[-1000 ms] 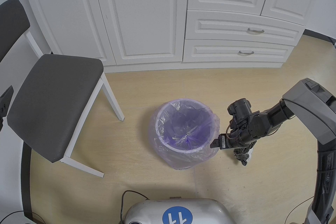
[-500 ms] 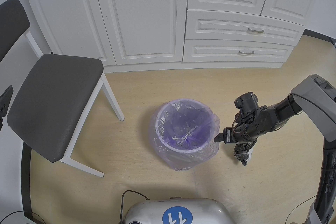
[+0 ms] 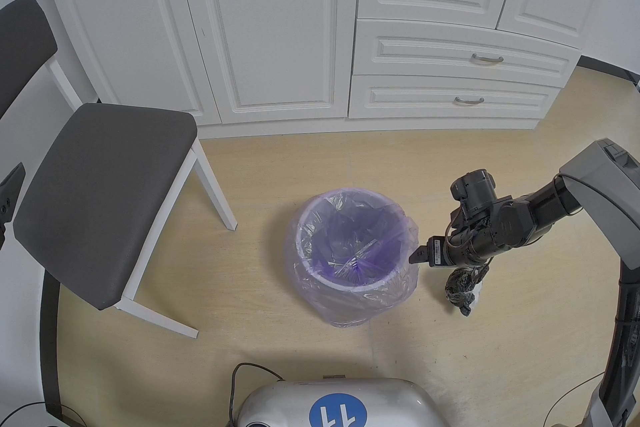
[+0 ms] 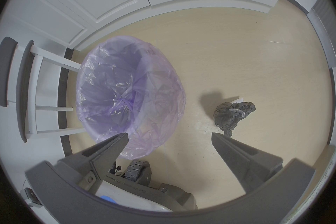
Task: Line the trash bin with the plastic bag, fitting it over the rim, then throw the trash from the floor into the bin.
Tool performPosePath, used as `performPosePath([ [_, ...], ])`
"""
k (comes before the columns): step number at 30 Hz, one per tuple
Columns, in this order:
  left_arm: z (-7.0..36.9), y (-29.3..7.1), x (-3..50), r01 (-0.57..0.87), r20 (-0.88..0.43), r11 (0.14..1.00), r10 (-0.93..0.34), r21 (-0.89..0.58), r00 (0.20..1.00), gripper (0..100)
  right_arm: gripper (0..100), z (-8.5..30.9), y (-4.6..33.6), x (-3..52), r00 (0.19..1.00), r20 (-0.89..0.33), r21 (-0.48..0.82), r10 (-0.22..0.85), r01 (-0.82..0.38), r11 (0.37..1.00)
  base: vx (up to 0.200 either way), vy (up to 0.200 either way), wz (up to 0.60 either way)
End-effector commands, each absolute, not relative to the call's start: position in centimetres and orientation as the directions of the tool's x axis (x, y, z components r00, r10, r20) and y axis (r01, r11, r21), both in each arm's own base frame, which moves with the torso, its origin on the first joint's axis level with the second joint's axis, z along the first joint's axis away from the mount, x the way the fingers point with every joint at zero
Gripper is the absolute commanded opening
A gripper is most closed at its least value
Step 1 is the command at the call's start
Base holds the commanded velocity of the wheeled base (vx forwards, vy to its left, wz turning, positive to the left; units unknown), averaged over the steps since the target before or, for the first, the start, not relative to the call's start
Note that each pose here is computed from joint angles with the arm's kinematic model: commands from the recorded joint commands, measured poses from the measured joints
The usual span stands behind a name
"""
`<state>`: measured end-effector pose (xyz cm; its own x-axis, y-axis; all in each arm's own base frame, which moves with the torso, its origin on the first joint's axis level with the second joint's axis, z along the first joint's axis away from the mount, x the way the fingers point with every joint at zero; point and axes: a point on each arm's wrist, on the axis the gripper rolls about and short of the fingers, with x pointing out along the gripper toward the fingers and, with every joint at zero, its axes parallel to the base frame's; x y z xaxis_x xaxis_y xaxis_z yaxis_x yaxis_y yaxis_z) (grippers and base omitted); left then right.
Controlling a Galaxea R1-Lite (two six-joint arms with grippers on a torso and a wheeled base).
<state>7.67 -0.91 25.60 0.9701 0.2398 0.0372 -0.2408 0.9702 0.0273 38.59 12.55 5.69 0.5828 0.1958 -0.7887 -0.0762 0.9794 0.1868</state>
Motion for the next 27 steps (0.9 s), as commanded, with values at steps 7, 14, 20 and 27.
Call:
performPosePath([
  [7,25.6,-0.9,7.8,-0.241,0.034,0.97,0.24,0.029,0.97,100,100,5.6,11.7,39.1,0.592,-0.785,0.181,0.181,-0.06,0.982,0.0,0.0,0.0],
  [14,25.5,-0.9,7.8,-0.241,0.032,0.97,0.24,0.03,0.97,100,100,3.1,10.4,40.8,0.567,-0.81,0.173,0.151,-0.015,0.985,0.0,0.0,0.0],
  [20,25.3,-1.0,7.9,-0.241,0.024,0.97,0.24,0.034,0.97,100,100,-1.1,11.0,42.9,0.534,-0.833,0.18,0.142,0.018,0.984,0.0,0.0,0.0],
  [27,25.2,-1.0,8.0,-0.241,0.016,0.97,0.24,0.04,0.971,100,100,-4.7,12.4,46.8,0.577,-0.805,0.252,0.137,0.123,0.96,0.0,0.0,0.0],
])
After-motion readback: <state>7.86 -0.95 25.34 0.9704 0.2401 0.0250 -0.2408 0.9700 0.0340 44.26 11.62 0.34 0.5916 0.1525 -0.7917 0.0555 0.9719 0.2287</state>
